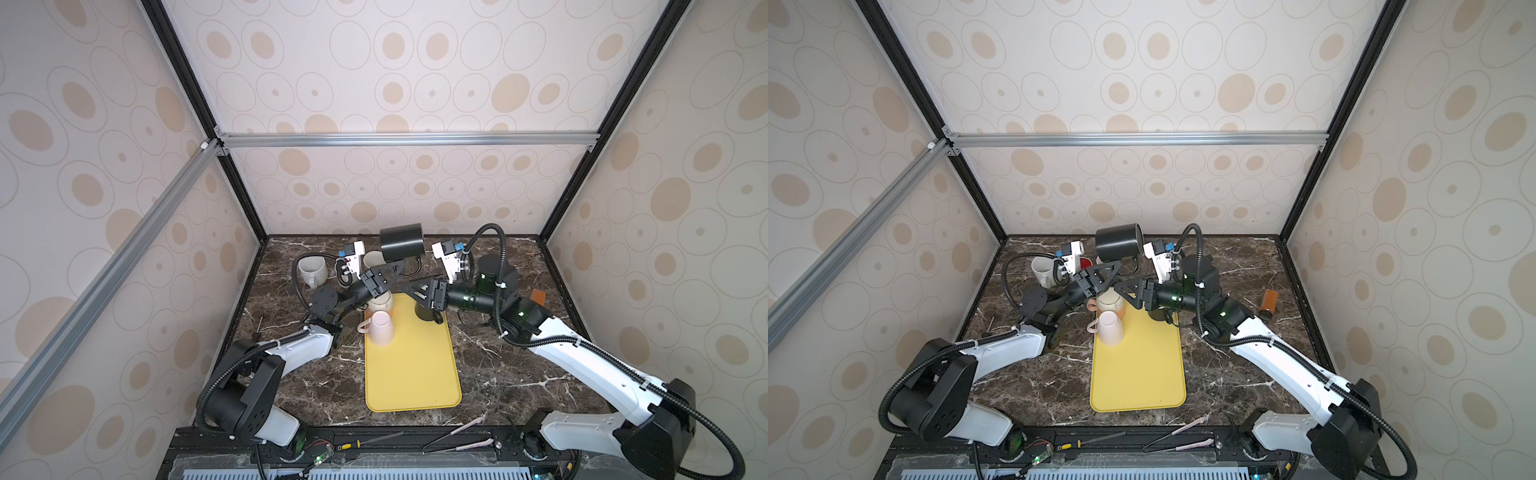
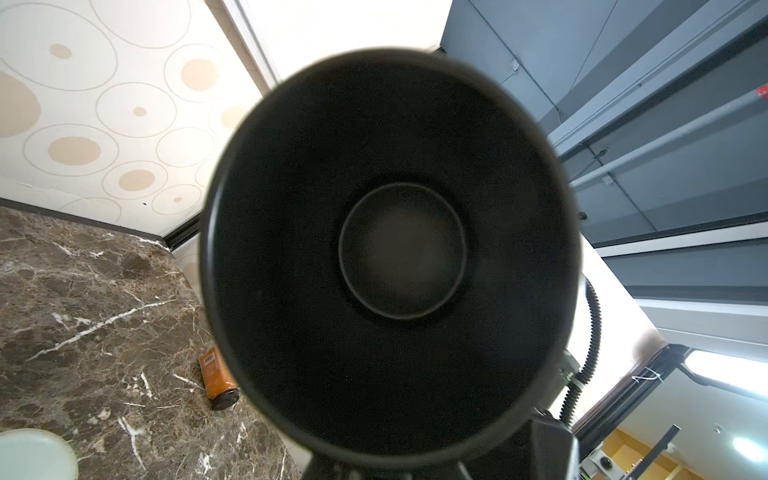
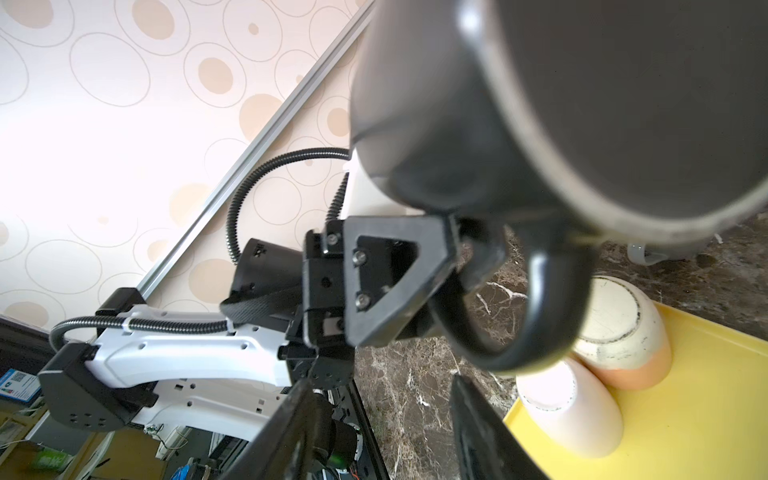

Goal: Turn the mug right side up
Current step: 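Carry the black mug upright with the left gripper while the right withdraws, then lower the black mug upright onto the table beside the grey mug with left gripper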

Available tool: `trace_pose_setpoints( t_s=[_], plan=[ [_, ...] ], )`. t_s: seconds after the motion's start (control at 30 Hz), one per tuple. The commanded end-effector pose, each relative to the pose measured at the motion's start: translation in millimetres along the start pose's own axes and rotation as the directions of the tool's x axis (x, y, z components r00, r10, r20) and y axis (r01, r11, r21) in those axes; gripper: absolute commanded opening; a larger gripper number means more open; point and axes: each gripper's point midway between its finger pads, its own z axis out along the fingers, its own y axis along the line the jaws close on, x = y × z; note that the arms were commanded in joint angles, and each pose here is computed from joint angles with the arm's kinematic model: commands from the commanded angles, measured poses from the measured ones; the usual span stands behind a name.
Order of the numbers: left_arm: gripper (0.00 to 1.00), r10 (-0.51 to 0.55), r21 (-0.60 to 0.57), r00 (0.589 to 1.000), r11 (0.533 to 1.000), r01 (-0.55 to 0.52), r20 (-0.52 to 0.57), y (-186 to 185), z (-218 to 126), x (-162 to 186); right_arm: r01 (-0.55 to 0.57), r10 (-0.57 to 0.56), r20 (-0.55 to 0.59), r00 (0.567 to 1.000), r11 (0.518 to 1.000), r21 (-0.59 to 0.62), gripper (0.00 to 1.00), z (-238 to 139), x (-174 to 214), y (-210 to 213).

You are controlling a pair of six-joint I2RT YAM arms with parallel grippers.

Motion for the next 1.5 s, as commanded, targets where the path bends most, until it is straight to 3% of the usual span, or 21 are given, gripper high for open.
trace_pose_setpoints(
  t_s=[0.0, 0.1, 0.17, 0.23, 0.37, 0.53, 0.7, 0.83, 1.17, 1.47],
  plan=[
    [0.00, 0.104, 0.100, 0.993, 0.989, -0.109, 0.057, -38, 14, -31, 0.029, -0.029, -0.003, 1.000, 0.999, 0.034, 0.55, -17, 8, 0],
    [0.00, 0.191, -0.048, 0.981, 0.981, -0.190, 0.019, -16, 31, -41, -0.008, -0.002, 0.044, 0.999, 0.973, 0.232, 0.55, -41, 8, -27],
    [0.00, 0.266, -0.170, 0.964, 0.949, -0.266, -0.019, -2, 42, -50, -0.034, 0.015, 0.054, 0.998, 0.928, 0.371, 0.55, -58, 9, -47],
    [0.00, 0.322, -0.291, 0.945, 0.901, -0.323, -0.052, 14, 47, -58, -0.026, 0.010, 0.040, 0.999, 0.902, 0.431, 0.56, -68, 12, -55],
    [0.00, 0.413, -0.503, 0.903, 0.759, -0.413, -0.119, 45, 49, -78, -0.017, -0.028, 0.076, 0.997, 0.842, 0.539, 0.56, -87, 9, -72],
    [0.00, 0.463, -0.634, 0.854, 0.593, -0.497, -0.236, 77, 58, -81, -0.004, -0.073, 0.096, 0.993, 0.777, 0.629, 0.56, -104, 4, -87],
    [0.00, 0.500, -0.706, 0.768, 0.366, -0.607, -0.400, 111, 75, -70, 0.003, -0.076, 0.085, 0.993, 0.763, 0.647, 0.56, -104, 8, -95],
    [0.00, 0.463, -0.734, 0.744, 0.251, -0.631, -0.481, 147, 74, -63, -0.001, -0.057, 0.067, 0.996, 0.758, 0.652, 0.56, -101, 16, -103],
    [0.00, 0.393, -0.757, 0.747, 0.167, -0.632, -0.537, 199, 64, -50, 0.000, -0.034, 0.039, 0.999, 0.751, 0.660, 0.56, -98, 25, -115],
    [0.00, 0.352, -0.765, 0.772, 0.196, -0.614, -0.530, 229, 56, -42, -0.012, -0.006, 0.026, 1.000, 0.763, 0.646, 0.56, -91, 31, -121]
  ],
)
